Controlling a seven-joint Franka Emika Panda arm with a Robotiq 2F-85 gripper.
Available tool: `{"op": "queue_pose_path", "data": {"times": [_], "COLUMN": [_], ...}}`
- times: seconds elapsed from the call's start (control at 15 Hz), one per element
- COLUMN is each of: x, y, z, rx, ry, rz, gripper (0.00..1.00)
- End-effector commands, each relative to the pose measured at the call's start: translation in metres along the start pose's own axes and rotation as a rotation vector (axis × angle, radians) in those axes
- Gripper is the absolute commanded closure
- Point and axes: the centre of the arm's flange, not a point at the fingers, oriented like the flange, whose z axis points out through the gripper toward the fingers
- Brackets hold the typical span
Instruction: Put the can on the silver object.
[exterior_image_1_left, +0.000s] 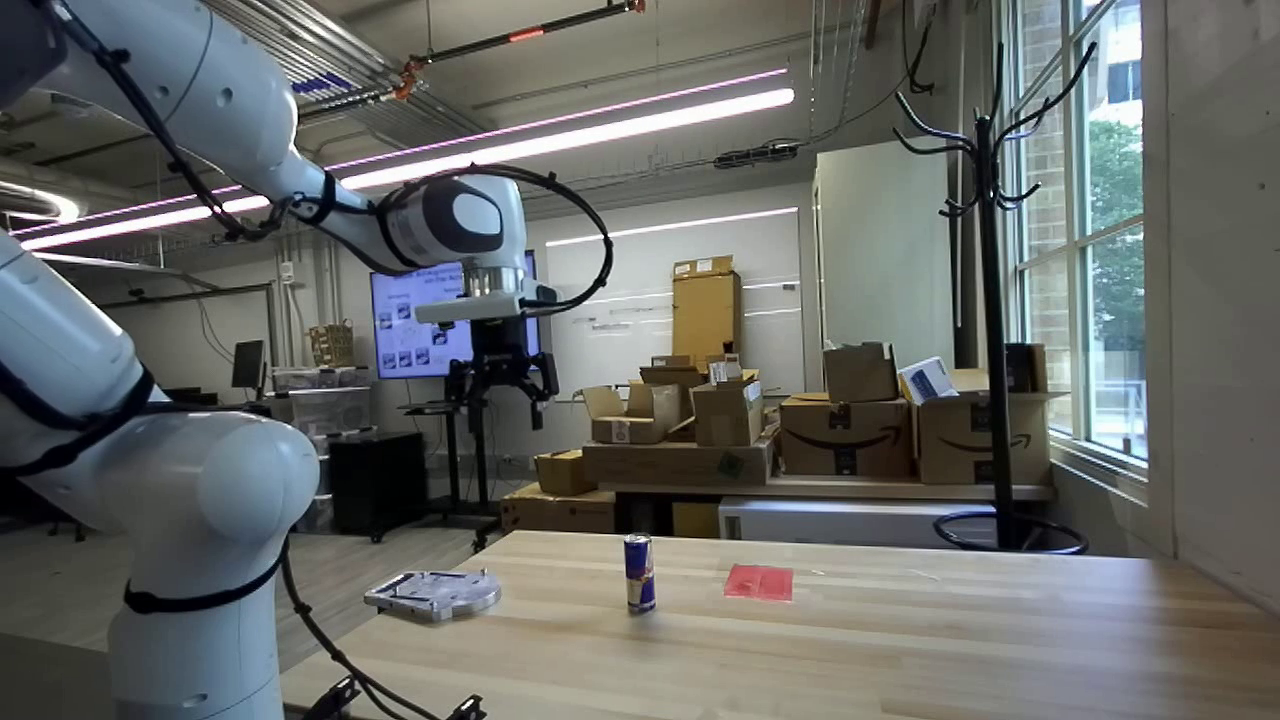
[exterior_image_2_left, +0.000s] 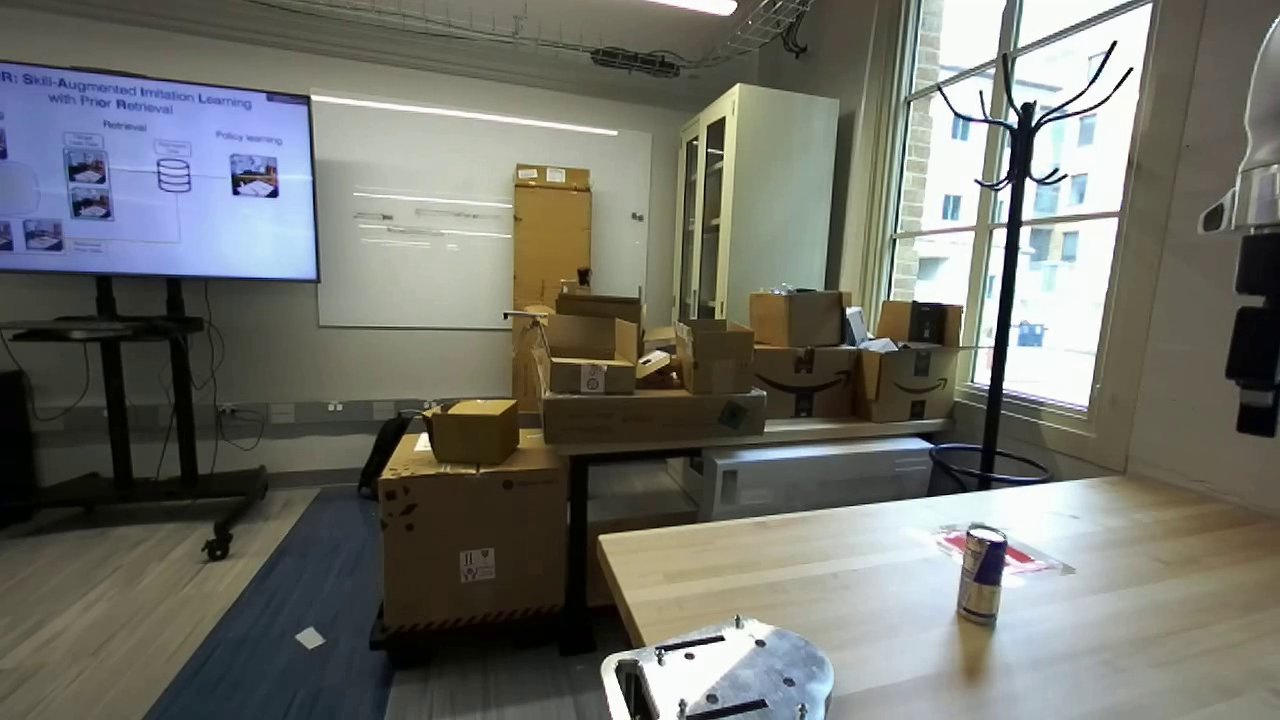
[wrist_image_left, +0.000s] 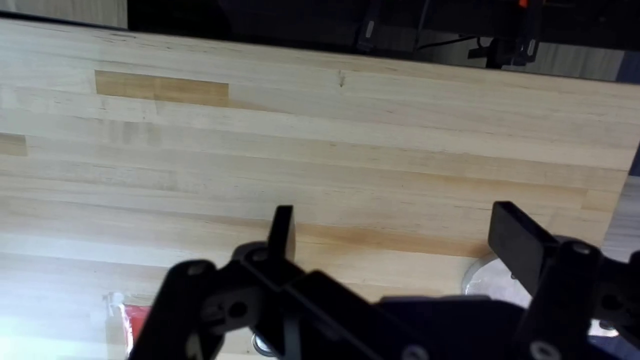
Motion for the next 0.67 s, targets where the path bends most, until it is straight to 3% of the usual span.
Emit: {"op": "queue_pose_path", "data": {"times": [0.0,0.6], "x": [0.033,0.123], "y": [0.021,0.063], "z": [-0.002,0.023], "rx": [0.002,0.009], "ry": [0.026,0.038], "rz": [0.018,0.042], "gripper": [0.00,0.00]}}
